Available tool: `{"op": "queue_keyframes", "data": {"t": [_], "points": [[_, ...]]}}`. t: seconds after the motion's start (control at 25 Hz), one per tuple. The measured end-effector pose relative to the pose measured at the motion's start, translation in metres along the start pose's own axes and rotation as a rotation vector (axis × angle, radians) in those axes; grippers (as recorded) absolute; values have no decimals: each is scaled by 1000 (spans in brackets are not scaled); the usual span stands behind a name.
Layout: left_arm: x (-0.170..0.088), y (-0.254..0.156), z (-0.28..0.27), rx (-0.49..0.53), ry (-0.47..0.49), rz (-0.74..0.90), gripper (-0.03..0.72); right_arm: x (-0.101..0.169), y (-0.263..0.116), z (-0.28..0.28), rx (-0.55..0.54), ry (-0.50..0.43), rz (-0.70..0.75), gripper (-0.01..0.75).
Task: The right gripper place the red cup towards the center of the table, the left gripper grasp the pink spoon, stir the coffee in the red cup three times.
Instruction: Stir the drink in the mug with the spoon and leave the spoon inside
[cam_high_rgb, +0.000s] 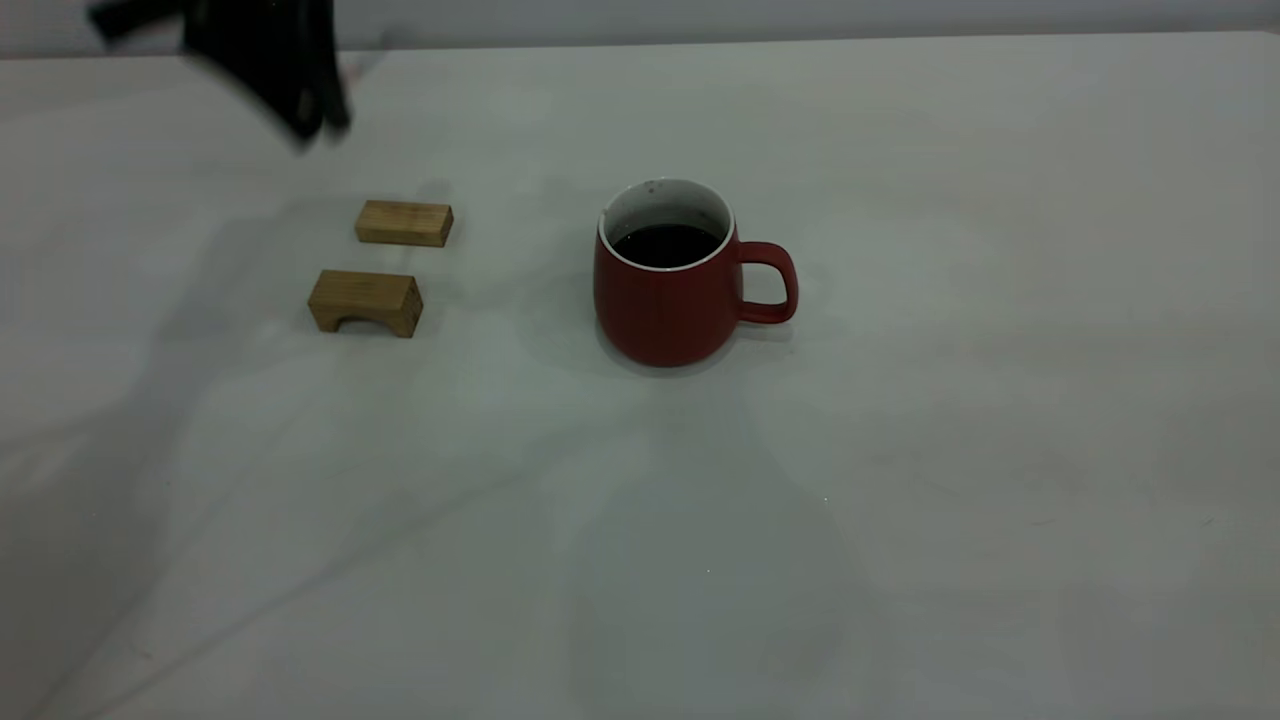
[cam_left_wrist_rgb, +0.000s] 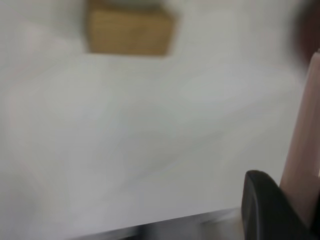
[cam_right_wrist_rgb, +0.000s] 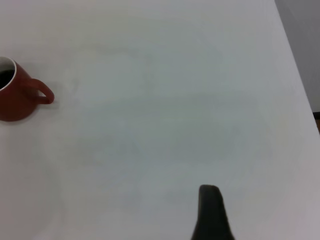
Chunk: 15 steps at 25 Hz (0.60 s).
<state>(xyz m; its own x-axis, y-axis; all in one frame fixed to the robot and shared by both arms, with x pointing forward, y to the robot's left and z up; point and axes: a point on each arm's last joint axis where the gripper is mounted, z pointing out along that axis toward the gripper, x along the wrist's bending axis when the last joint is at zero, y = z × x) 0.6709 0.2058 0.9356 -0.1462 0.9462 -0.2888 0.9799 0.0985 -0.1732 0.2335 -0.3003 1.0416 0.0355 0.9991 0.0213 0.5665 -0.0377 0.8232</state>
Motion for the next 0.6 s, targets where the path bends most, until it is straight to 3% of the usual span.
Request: {"op": "queue_keyframes", "data": {"t": [0.12,0.32,0.6], "points": [[-15,4,-13,-19,-114,-240,163,0,0,0,0,0,0,587],[-34,2,-17,100,-310,-656,163,0,0,0,0,0,0,586],[-66,-4,-26,332,-548,-952,163,0,0,0,0,0,0,586]]}}
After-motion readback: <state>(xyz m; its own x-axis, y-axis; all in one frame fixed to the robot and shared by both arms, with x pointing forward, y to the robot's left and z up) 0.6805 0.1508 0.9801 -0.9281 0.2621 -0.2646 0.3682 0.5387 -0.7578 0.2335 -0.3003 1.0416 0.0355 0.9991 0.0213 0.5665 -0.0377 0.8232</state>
